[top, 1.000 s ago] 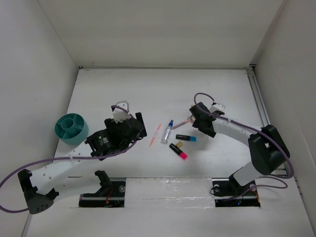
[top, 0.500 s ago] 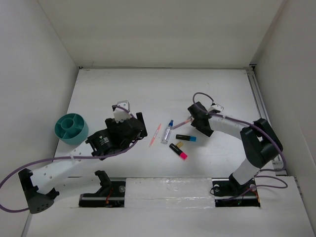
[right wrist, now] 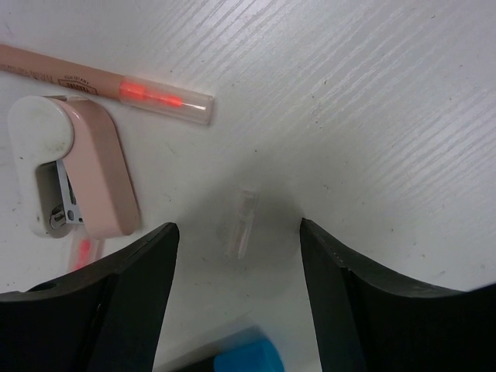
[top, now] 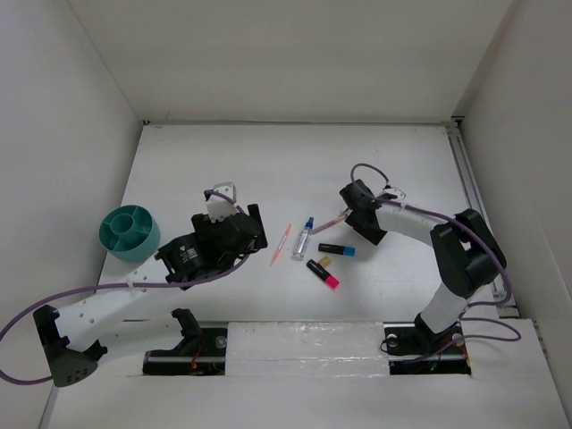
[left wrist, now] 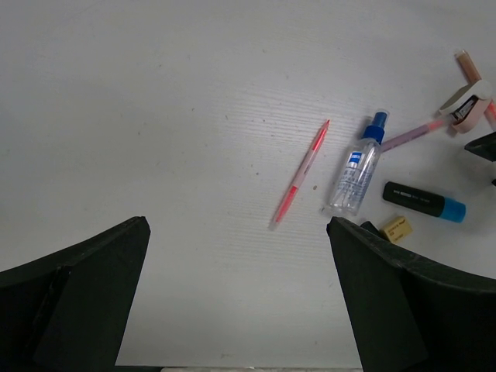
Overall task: Sort the stationery into containers
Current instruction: Pick up the pen cap from the center of the board.
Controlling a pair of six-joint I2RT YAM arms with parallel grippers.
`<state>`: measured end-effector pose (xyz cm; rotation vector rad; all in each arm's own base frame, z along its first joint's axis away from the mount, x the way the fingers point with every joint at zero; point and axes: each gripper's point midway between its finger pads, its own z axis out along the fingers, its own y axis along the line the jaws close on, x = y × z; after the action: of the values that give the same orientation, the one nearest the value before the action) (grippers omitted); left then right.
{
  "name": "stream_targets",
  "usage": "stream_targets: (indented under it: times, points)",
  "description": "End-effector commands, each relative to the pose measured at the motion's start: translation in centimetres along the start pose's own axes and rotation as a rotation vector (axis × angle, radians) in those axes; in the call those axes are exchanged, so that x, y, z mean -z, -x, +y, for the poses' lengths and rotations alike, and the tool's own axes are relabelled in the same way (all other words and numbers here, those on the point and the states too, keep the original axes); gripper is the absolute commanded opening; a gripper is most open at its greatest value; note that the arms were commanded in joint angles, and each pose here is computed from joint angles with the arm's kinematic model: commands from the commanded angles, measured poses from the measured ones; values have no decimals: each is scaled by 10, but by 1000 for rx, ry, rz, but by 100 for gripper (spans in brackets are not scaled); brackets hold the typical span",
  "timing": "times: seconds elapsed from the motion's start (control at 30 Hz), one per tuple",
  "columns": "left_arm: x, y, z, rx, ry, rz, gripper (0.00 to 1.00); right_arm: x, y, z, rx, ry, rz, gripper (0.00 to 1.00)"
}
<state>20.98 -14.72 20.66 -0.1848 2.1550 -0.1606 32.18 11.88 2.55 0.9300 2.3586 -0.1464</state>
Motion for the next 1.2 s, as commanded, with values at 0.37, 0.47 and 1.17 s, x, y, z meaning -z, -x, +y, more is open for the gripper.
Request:
stream_targets:
  times: [0.37,0.47,1.17]
  points:
    - [2,9,-6,10,-20,-19,100,-3,-14,6,-81,-27,67,48]
    - [2,9,-6,10,-20,-19,100,-6,-16,4,-82,-45,73,35]
    - [-17,-31,-41,-154,-127,140,100,63,33,24,51,189,-79,0]
